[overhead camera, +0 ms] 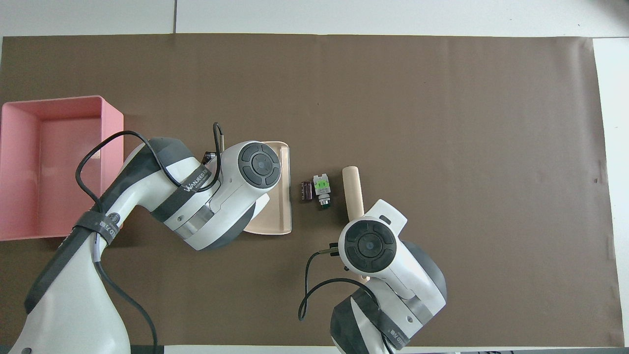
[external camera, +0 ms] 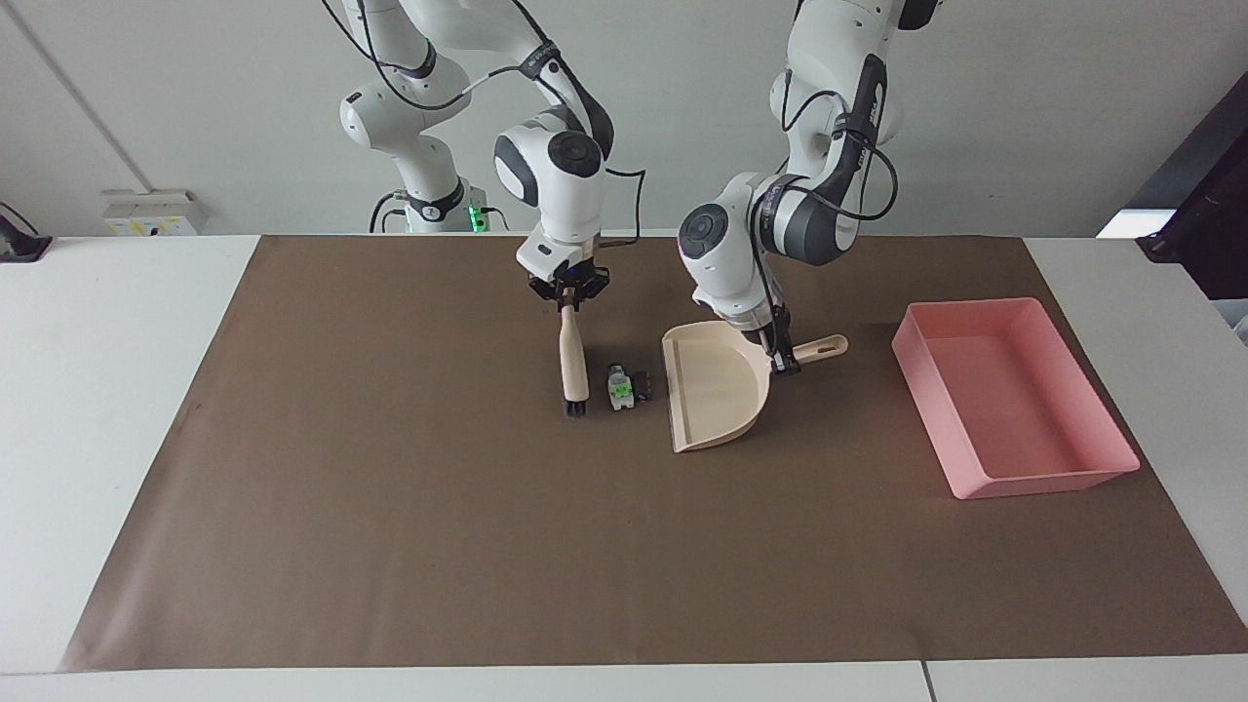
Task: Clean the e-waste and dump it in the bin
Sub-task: 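Sweep the e-waste items into the dustpan with the brush in the right gripper, then lift the dustpan over the pink bin with the left gripper while the right gripper withdraws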
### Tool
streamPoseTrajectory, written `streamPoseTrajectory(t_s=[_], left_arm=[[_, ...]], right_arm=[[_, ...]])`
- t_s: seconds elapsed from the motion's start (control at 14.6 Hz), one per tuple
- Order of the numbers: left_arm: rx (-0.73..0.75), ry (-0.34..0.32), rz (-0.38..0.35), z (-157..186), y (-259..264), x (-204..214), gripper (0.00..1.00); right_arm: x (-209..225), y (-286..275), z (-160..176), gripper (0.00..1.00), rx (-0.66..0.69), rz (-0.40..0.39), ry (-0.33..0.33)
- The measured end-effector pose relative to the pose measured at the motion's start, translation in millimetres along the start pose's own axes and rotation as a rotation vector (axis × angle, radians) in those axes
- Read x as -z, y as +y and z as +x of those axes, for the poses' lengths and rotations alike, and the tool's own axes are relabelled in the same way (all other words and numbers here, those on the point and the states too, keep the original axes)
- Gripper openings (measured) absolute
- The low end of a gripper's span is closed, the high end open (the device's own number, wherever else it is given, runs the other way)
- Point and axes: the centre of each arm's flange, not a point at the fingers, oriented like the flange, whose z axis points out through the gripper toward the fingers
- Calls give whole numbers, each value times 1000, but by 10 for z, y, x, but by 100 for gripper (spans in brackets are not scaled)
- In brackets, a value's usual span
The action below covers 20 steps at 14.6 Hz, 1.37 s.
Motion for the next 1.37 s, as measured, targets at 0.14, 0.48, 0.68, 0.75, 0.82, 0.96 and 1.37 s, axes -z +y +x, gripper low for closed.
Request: streamPoseTrajectory(t_s=[0.14,0.48,0.68,0.75,0.82,0.96,1.37], left_arm=[[0,-1,-1,3,4,-6,32],[-1,-4,-5,11,19,-32,32],[-1,-4,-5,11,21,-47,32],[-2,-3,-3,11,19,-51,32],[-3,-2,0,14,19,-61,32],[-4,10,11,13,7,-115,32],[-43,91,67,-99,-110,-314,32]], right_arm=[[-57,-271,20,26,4,-3,-1],[-143,-855,-18,26,32,104,-90],[-76,-991,8,26,84,384,-157],[-69,-1004,43,26,90,445,-153],[-60,-1006,76,26,94,476,-149],[-30,-1002,114,26,95,493,-145],[572,-656,241,26,4,435,-75]])
